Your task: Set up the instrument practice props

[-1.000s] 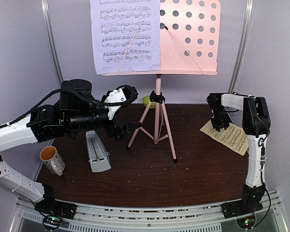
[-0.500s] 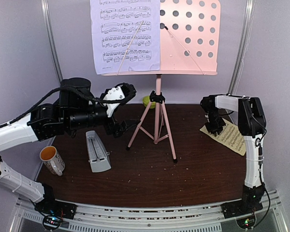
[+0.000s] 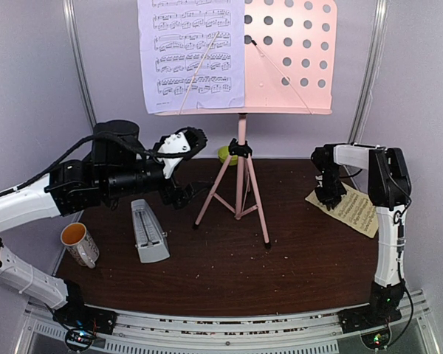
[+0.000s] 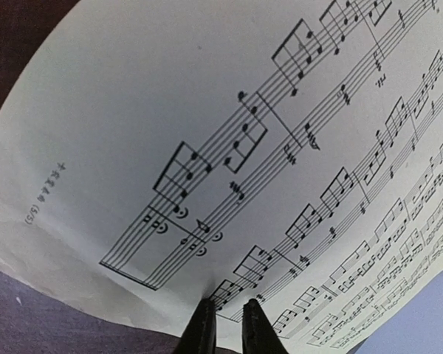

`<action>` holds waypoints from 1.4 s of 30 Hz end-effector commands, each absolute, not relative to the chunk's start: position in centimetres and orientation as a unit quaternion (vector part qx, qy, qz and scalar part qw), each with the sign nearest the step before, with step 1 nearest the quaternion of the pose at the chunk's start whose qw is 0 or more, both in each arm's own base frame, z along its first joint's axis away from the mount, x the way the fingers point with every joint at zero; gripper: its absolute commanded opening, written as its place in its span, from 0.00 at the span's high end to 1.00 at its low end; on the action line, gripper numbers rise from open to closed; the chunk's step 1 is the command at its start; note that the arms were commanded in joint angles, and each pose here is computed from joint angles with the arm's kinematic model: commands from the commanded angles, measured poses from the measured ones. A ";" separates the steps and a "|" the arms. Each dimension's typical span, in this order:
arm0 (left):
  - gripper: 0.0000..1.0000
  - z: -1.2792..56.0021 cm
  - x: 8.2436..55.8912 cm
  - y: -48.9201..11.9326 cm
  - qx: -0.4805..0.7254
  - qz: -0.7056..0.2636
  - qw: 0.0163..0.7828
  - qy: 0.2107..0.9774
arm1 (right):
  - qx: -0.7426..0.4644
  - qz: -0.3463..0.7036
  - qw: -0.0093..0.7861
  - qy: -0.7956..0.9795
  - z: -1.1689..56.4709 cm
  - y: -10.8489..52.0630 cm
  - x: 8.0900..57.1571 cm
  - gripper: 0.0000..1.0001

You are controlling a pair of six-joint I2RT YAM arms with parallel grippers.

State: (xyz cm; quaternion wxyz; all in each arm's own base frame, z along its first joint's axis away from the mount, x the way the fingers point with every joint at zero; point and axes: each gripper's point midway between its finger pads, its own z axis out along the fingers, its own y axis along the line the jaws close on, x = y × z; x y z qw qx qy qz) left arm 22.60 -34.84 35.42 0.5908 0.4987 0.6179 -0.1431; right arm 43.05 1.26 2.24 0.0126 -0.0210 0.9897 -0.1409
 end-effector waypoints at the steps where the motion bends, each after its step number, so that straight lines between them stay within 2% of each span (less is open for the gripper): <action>1: 0.14 36.9 22.9 -35.2 0.490 -0.154 0.614 0.600 | -0.012 -0.035 -0.007 0.999 2.4 4.1 41.5 0.84; 4: 0.14 37.0 23.0 -35.4 0.490 -0.154 0.615 0.598 | -0.013 0.006 -0.039 0.999 1.8 6.4 41.0 0.84; 9: 0.14 37.3 23.0 -35.3 0.488 -0.154 0.617 0.598 | -0.024 0.015 -0.039 0.999 2.3 8.3 41.0 0.84; 16: 0.14 37.3 23.1 -35.5 0.487 -0.155 0.618 0.598 | -0.033 0.080 -0.055 0.995 2.3 11.6 37.7 0.83; 18: 0.14 37.4 23.1 -35.7 0.487 -0.158 0.618 0.596 | -0.043 0.097 -0.046 0.993 2.5 13.1 37.2 0.83; 21: 0.14 37.6 23.1 -35.8 0.487 -0.163 0.618 0.595 | -0.032 0.105 0.020 0.994 4.8 14.1 38.6 0.81; 24: 0.14 37.6 23.0 -35.9 0.488 -0.164 0.616 0.596 | -0.039 0.067 0.117 0.990 8.6 13.8 41.0 0.75; 28: 0.14 37.6 23.0 -35.7 0.489 -0.160 0.615 0.597 | -0.080 -0.058 0.193 0.976 12.0 12.3 42.8 0.57; 31: 0.14 37.7 23.1 -35.5 0.489 -0.155 0.617 0.596 | -0.106 -0.146 0.192 0.965 12.0 11.2 43.1 0.45; 35: 0.14 37.6 23.0 -35.3 0.489 -0.153 0.616 0.598 | -0.127 -0.207 0.152 0.958 9.7 9.9 42.7 0.43; 39: 0.14 37.6 23.0 -35.0 0.485 -0.152 0.617 0.600 | -0.137 -0.222 0.147 0.954 8.0 9.4 42.7 0.36; 42: 0.14 37.5 22.9 -34.8 0.485 -0.151 0.616 0.603 | -0.144 -0.235 0.140 0.951 7.1 9.3 43.2 0.34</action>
